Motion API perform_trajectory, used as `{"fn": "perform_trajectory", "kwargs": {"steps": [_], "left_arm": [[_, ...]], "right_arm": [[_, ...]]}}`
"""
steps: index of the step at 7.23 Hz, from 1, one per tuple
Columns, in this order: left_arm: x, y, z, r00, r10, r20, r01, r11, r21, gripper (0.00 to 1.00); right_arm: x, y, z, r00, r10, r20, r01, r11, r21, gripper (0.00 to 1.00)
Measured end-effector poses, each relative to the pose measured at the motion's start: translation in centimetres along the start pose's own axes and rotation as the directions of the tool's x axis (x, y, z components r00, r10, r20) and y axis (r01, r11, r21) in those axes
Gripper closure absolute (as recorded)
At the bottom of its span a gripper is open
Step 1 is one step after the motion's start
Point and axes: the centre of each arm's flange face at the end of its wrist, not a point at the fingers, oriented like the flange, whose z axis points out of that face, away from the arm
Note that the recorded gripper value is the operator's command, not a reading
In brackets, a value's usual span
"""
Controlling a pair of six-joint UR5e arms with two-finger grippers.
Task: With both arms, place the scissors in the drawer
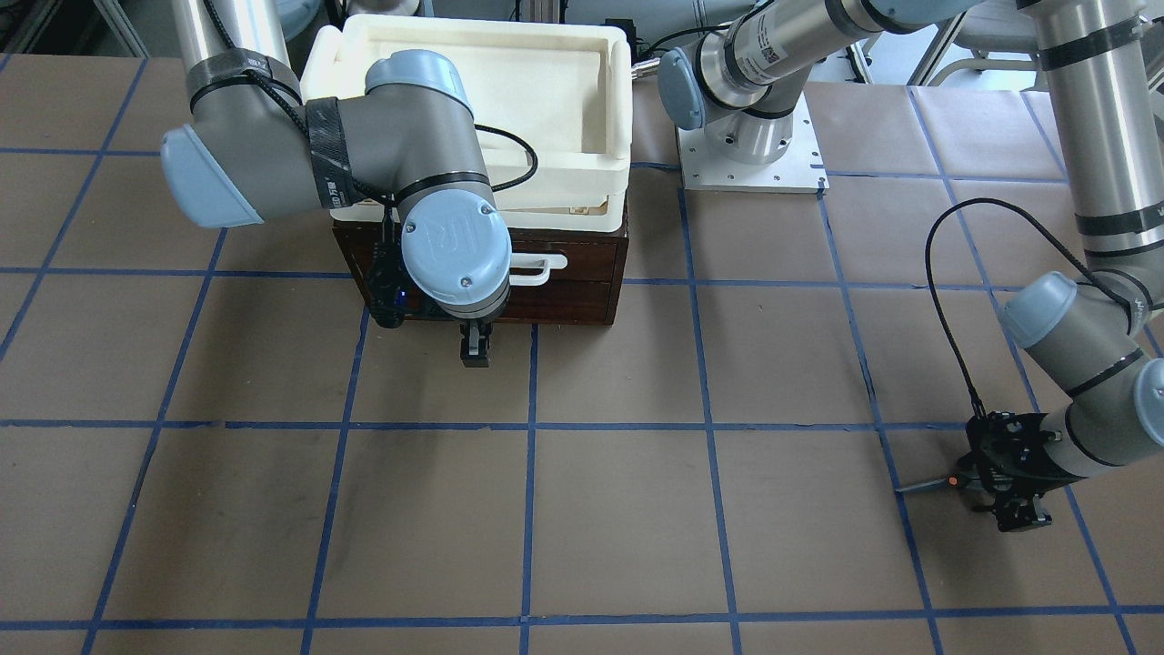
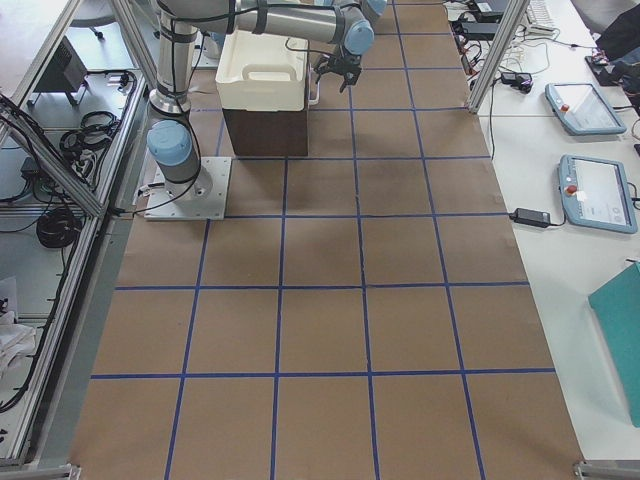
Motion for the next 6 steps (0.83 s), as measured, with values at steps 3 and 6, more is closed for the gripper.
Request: {"fn": "perform_trajectory", "kwargs": {"steps": [3,6], "left_arm": [[-0.26,0.58,-0.46,1.000,0.001,0.026,0.001,0.998,-0.055,0.85],[-0.24,0.61,-0.70,1.000,0.001,0.031,0.001,0.998,-0.058,0.98]], "right_arm": [[-0.03,0.20,0.58,1.000,-0.002,-0.020,0.002,1.000,0.007,0.00],[-0.39,0.29,1.14,1.000,-0.002,-0.031,0.002,1.000,0.010,0.00]]}}
